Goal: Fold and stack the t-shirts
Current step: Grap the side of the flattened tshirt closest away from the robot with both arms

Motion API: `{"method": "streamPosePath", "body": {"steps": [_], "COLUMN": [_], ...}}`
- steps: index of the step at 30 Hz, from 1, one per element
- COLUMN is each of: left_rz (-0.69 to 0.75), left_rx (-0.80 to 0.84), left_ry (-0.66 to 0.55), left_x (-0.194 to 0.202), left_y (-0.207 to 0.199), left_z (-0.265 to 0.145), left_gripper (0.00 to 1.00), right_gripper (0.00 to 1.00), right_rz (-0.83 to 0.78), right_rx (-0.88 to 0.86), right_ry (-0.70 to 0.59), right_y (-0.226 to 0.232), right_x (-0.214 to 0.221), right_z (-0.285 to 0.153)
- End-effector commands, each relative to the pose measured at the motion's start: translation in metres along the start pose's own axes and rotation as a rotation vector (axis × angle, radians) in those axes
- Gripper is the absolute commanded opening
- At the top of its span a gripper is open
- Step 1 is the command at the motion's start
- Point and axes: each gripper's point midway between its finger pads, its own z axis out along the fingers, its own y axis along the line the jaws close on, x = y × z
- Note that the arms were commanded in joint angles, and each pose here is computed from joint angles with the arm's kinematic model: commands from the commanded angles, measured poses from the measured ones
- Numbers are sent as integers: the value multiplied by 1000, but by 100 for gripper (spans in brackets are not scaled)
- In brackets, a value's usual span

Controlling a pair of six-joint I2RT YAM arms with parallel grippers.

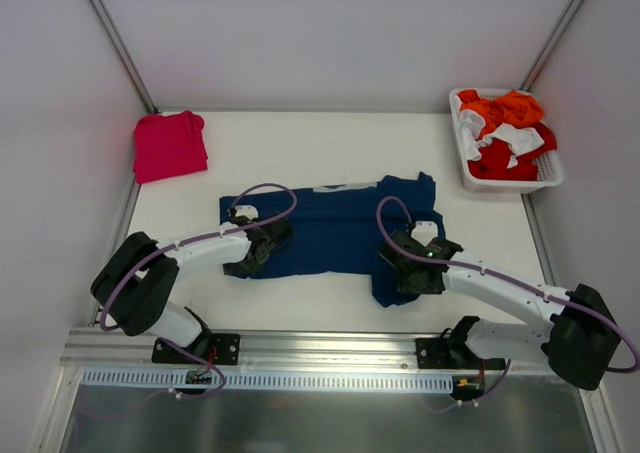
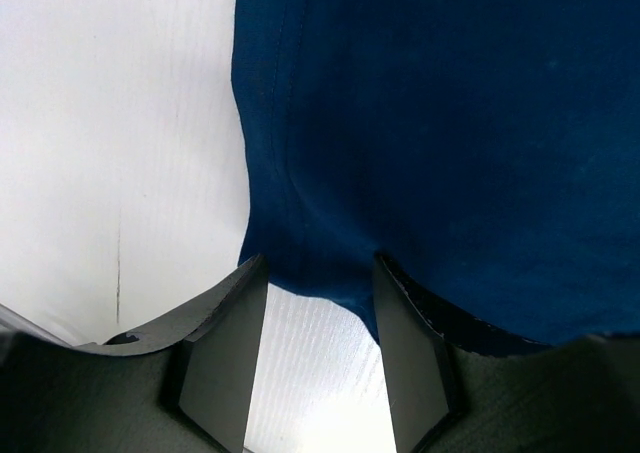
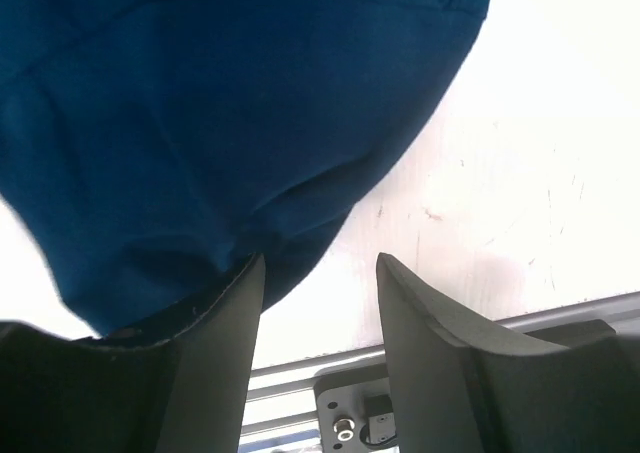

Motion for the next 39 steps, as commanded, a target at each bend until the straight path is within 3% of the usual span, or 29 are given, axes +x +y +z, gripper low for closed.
{"method": "streamPosePath", "body": {"steps": [1, 11, 25, 28, 31, 32, 33, 35, 39], "left_rz": [15, 19, 27, 32, 40, 37, 37, 37, 31], "left_rx": [5, 8, 0, -2, -4, -4, -5, -6, -3], "left_ry": [2, 0, 0, 4, 9, 9, 8, 9, 0], "left_x": [-1, -1, -1, 0, 1, 1, 1, 1, 0], "left_y": [-4, -4, -3, -4, -4, -4, -4, -3, -2], "left_z": [-1, -2, 0, 1, 1, 1, 1, 2, 0], "left_gripper": [47, 47, 47, 41, 26, 8, 0, 0, 0], "right_gripper": [52, 51, 52, 50, 42, 33, 25, 1, 1], "right_rz": [-4, -31, -52, -55, -60, -63, -59, -59, -59], "right_rx": [58, 52, 48, 77, 88, 86, 81, 82, 81], "right_ry": [45, 83, 32, 40, 59, 66, 66, 64, 48], "right_y": [-12, 13, 31, 27, 28, 28, 30, 31, 27], "right_x": [15, 17, -16, -13, -8, -6, -6, -6, -9], "right_z": [5, 30, 23, 30, 38, 39, 41, 43, 37]}}
